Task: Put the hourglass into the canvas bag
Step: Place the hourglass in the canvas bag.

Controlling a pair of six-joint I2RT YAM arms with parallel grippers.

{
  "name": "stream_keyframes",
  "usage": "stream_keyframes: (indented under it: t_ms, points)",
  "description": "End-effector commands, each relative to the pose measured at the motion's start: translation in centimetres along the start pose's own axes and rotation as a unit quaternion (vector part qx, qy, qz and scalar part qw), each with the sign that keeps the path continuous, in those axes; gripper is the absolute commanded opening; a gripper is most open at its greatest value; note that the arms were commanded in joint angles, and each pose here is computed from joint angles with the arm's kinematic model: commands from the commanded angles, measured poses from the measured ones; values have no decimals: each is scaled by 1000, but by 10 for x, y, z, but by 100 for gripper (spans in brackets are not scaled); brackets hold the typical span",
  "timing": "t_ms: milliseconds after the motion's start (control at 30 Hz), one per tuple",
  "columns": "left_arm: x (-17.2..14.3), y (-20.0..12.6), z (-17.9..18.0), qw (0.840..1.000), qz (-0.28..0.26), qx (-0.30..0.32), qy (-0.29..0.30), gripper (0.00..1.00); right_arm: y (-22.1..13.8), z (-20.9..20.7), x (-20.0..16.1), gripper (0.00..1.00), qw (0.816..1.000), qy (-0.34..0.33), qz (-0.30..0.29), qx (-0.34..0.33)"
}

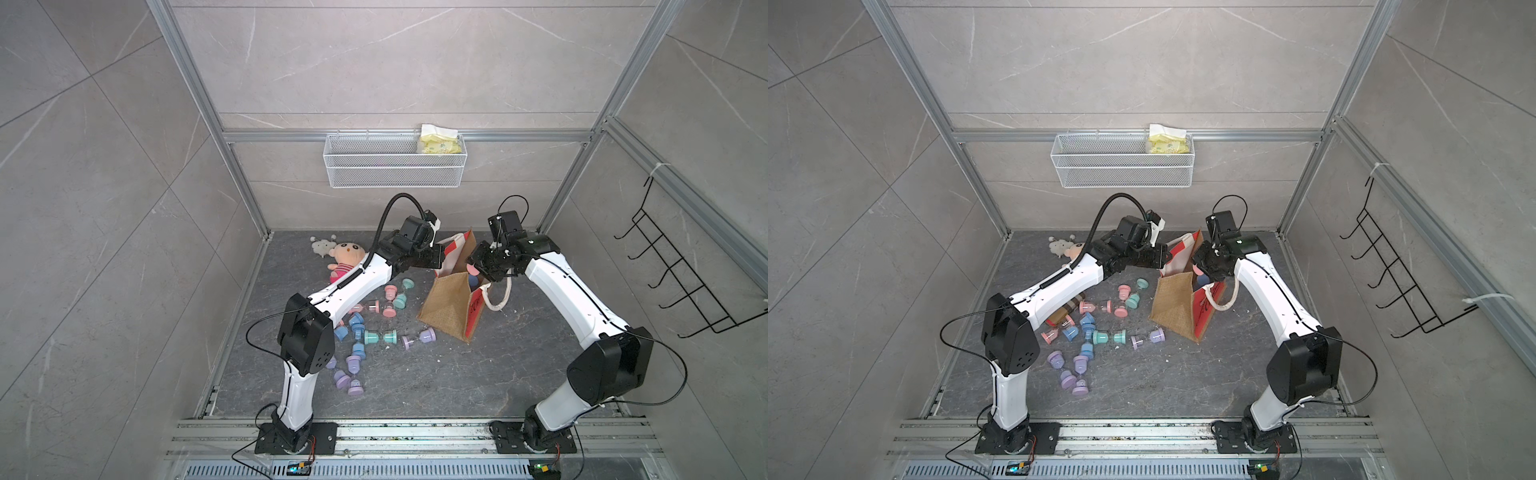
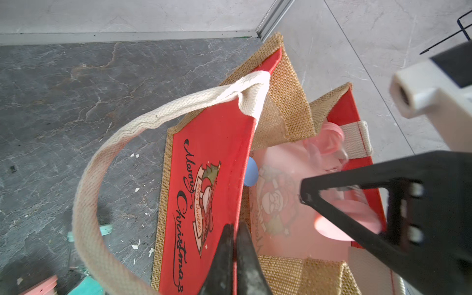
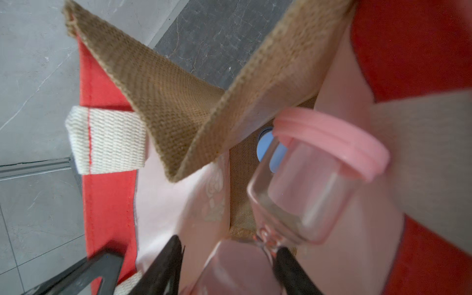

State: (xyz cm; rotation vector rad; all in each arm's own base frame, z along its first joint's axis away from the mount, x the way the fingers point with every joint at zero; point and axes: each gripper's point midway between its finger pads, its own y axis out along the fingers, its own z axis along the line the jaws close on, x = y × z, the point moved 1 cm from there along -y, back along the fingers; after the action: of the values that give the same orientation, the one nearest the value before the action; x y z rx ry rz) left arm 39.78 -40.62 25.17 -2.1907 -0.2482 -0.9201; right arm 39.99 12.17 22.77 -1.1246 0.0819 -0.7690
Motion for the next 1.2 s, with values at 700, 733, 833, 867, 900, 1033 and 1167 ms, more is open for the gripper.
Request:
stream_keyframes:
  t_ms: [700,733,833,867,900,1033,1167]
  points:
    - [45,-36,-24,996,-73,-60,4,0,79,-17,-7,20,993,-19,10,-118]
    - [46,-36,-24,995,-73,-60,4,0,79,-17,-6,23,993,-19,8,-119]
    - [46,-35,-24,995,-74,-61,4,0,80,-15,-6,33,993,-21,9,-117]
    - [46,-35,-24,995,-74,-61,4,0,80,-14,-6,36,993,-23,11,-116]
    - [46,-35,-23,995,-75,-60,4,0,80,-14,-8,37,993,-25,14,-116]
    - [46,-33,-23,995,-76,-63,3,0,86,-11,-15,40,993,-35,30,-113]
    - [46,-32,-25,995,-75,-69,1,0,91,-9,-20,45,991,-48,39,-120]
